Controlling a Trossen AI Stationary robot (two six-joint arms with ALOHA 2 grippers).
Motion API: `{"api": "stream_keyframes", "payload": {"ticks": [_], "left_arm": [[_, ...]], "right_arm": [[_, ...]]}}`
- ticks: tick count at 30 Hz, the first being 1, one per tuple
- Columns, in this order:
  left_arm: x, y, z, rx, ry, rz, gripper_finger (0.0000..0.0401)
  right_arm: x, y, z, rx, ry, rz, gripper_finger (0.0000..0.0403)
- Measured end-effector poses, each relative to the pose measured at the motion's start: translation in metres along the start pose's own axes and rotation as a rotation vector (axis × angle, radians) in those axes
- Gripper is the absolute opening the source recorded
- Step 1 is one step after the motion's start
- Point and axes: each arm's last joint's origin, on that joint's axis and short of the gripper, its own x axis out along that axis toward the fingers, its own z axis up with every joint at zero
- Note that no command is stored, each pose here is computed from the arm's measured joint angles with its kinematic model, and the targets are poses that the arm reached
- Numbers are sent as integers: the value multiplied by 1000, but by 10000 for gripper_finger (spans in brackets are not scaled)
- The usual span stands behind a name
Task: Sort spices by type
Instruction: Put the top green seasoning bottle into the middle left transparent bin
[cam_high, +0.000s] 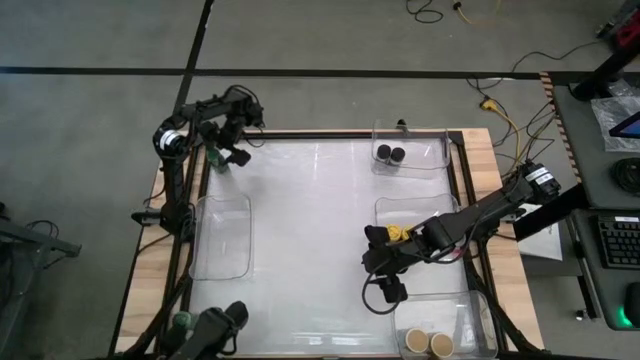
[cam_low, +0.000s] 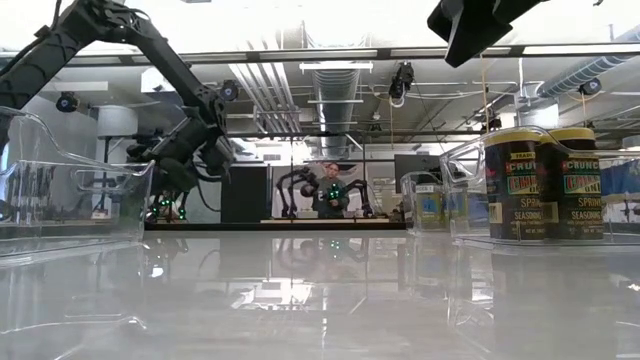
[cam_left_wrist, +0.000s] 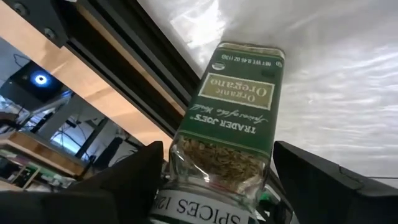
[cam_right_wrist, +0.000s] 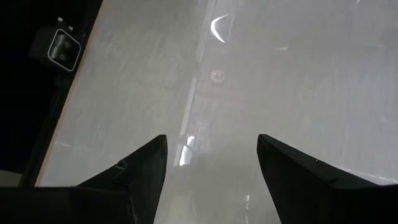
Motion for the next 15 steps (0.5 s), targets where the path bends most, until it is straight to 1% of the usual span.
{"api": "stream_keyframes", "payload": {"ticks": [5, 8, 12, 13, 15], "left_arm": [[0, -5, -1, 12, 2, 4, 273], [0, -8, -2, 19, 3, 6, 244], [1, -11, -3, 28, 10, 12, 192], [1, -12, -3, 38, 10, 15, 186], [0, -16, -4, 73, 5, 24, 186]], "right_arm": [[0, 0, 0, 1, -2, -9, 242], [0, -1, 0, 2, -4, -17, 245], [0, -1, 0, 1, -4, -17, 241], [0, -1, 0, 1, -4, -17, 238], [0, -1, 0, -1, -2, -18, 233]]}}
